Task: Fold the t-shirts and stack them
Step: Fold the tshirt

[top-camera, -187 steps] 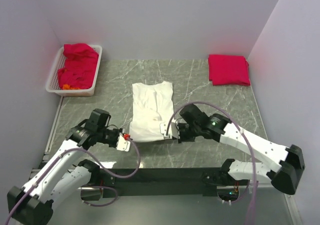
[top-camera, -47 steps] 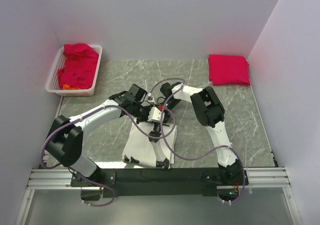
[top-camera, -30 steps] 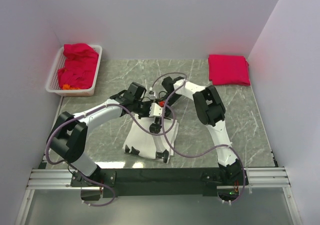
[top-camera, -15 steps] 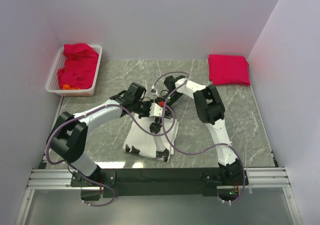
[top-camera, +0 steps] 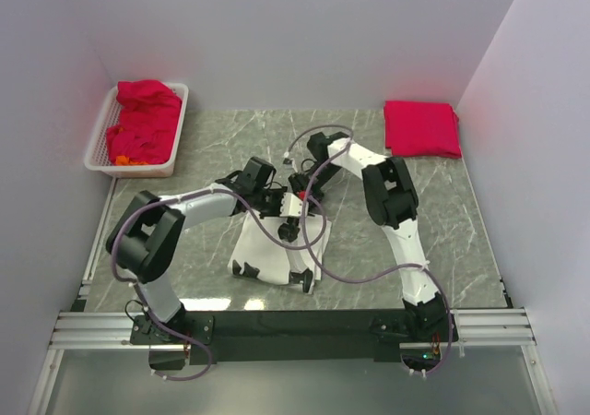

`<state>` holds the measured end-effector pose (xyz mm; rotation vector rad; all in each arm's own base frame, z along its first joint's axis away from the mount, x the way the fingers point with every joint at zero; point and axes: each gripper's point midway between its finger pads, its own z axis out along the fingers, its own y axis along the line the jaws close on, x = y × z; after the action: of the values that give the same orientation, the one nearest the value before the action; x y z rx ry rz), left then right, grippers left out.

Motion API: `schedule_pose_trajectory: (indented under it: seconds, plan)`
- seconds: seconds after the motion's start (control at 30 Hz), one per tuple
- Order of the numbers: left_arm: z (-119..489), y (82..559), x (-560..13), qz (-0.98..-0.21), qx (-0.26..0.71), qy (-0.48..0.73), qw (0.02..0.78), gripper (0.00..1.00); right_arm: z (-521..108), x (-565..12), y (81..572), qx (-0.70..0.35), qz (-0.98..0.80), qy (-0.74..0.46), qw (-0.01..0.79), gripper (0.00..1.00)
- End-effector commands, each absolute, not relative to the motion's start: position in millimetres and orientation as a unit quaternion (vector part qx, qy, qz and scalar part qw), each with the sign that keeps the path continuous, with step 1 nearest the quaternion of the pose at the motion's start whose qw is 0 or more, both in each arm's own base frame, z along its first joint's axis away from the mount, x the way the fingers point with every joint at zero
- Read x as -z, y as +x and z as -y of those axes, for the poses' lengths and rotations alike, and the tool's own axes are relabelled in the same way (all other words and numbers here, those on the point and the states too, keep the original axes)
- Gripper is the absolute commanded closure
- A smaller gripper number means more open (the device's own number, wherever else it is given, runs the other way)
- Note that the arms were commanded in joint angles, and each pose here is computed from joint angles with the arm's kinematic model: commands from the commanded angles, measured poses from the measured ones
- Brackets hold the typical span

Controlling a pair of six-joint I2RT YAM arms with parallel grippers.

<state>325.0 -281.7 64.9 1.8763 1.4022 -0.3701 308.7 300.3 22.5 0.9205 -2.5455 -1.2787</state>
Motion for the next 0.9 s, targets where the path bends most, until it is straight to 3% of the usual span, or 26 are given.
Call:
schedule_pose_trajectory:
  seconds: [0.0, 0.2, 0.3, 0.43, 0.53, 0.87]
  plan:
    - [285, 349, -60, -0.551, 0.128, 0.728, 0.387, 0.97, -257, -35, 373, 0.306, 0.887, 0.342, -0.043, 0.61]
    - [291, 369, -59, -0.589, 0.166, 0.696, 0.376, 0.9, -209, -73, 421, 0.267, 0.91, 0.291, -0.125, 0.57]
    - [297, 380, -62, -0.61, 0.178, 0.677, 0.372, 0.81, -194, -92, 424, 0.284, 0.913, 0.257, -0.143, 0.57]
    - [291, 394, -96, -0.65, 0.207, 0.627, 0.376, 0.62, -191, -118, 407, 0.336, 0.899, 0.231, -0.156, 0.4]
    - [272, 400, -125, -0.68, 0.251, 0.575, 0.38, 0.53, -200, -121, 392, 0.37, 0.889, 0.22, -0.156, 0.39]
    - [188, 382, -112, -0.804, 0.365, 0.387, 0.264, 0.52, -239, -88, 355, 0.411, 0.874, 0.238, -0.104, 0.37]
